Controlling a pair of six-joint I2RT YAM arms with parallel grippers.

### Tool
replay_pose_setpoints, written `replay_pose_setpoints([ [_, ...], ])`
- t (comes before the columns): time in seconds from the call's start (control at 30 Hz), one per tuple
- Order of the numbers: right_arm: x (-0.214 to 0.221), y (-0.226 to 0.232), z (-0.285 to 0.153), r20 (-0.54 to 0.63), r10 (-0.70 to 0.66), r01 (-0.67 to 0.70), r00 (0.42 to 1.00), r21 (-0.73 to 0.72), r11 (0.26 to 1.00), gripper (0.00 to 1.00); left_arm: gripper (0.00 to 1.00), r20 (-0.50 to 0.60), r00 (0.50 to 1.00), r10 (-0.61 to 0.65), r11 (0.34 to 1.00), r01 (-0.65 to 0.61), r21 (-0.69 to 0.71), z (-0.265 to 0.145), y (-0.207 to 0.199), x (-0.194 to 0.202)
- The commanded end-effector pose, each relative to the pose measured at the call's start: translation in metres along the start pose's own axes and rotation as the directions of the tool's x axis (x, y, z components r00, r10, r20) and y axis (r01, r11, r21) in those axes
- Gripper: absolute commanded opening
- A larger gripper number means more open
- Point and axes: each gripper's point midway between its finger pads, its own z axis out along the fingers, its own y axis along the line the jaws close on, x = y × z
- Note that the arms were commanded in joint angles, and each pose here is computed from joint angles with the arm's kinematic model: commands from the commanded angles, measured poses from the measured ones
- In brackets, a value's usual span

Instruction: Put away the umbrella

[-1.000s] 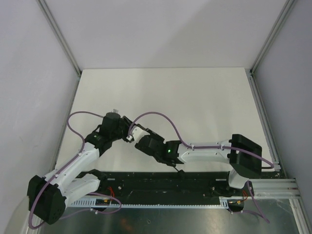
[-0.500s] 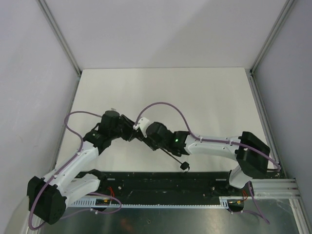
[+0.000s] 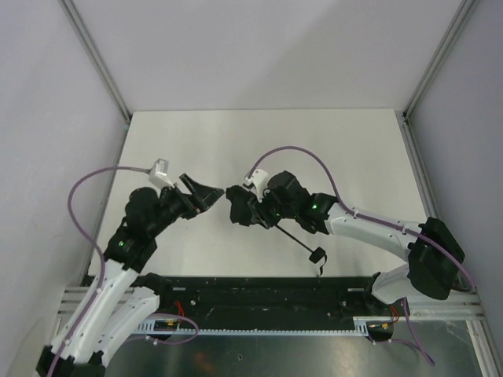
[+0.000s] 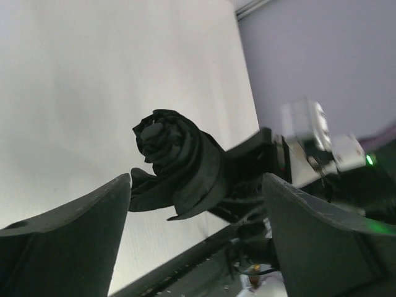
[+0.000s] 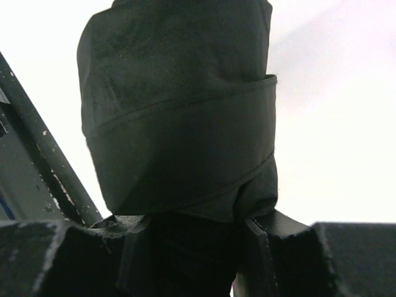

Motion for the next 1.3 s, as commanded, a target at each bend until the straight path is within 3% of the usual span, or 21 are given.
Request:
replay_pose_setpoints([
  [0.0, -0.033, -0.012, -0.026, 0.109, -0.103, 0.102, 0.989, 0.013, 0.995, 0.0, 0.82, 0.08, 0.969, 0.233, 0.96, -0.243, 0.14, -0.024, -0.02, -0.005],
  [0.17, -0.04, -0.019, -0.037, 0.129, -0.135, 0.131, 0.982, 0.044, 0.99, 0.0, 0.53, -0.039, 0.957, 0.288, 0.873, -0.245, 0.422, -0.032, -0.055, 0.032],
  [0.23, -0.043, -0.018, -0.04, 0.139, -0.131, 0.127, 0.982, 0.039, 0.991, 0.0, 0.46, -0.081, 0.946, 0.315, 0.818, -0.227, 0.529, -0.033, -0.072, 0.045],
  [0.37, -0.05, -0.017, -0.045, 0.166, -0.089, 0.09, 0.982, 0.003, 0.996, 0.0, 0.51, -0.111, 0.927, 0.358, 0.779, -0.231, 0.584, -0.024, -0.09, 0.066],
  [0.63, -0.06, -0.022, -0.054, 0.197, 0.033, -0.021, 0.98, -0.067, 0.998, 0.0, 0.51, -0.099, 0.954, 0.284, 0.861, -0.209, 0.464, -0.004, -0.069, 0.077],
  [0.87, -0.065, -0.015, -0.061, 0.209, 0.08, -0.052, 0.975, -0.135, 0.99, 0.0, 0.67, -0.108, 0.951, 0.29, 0.87, -0.215, 0.443, 0.008, -0.067, 0.077],
  [1.27, -0.066, -0.013, -0.063, 0.208, 0.096, -0.064, 0.973, -0.152, 0.986, 0.0, 0.59, -0.102, 0.951, 0.29, 0.849, -0.207, 0.486, 0.027, -0.084, 0.074],
])
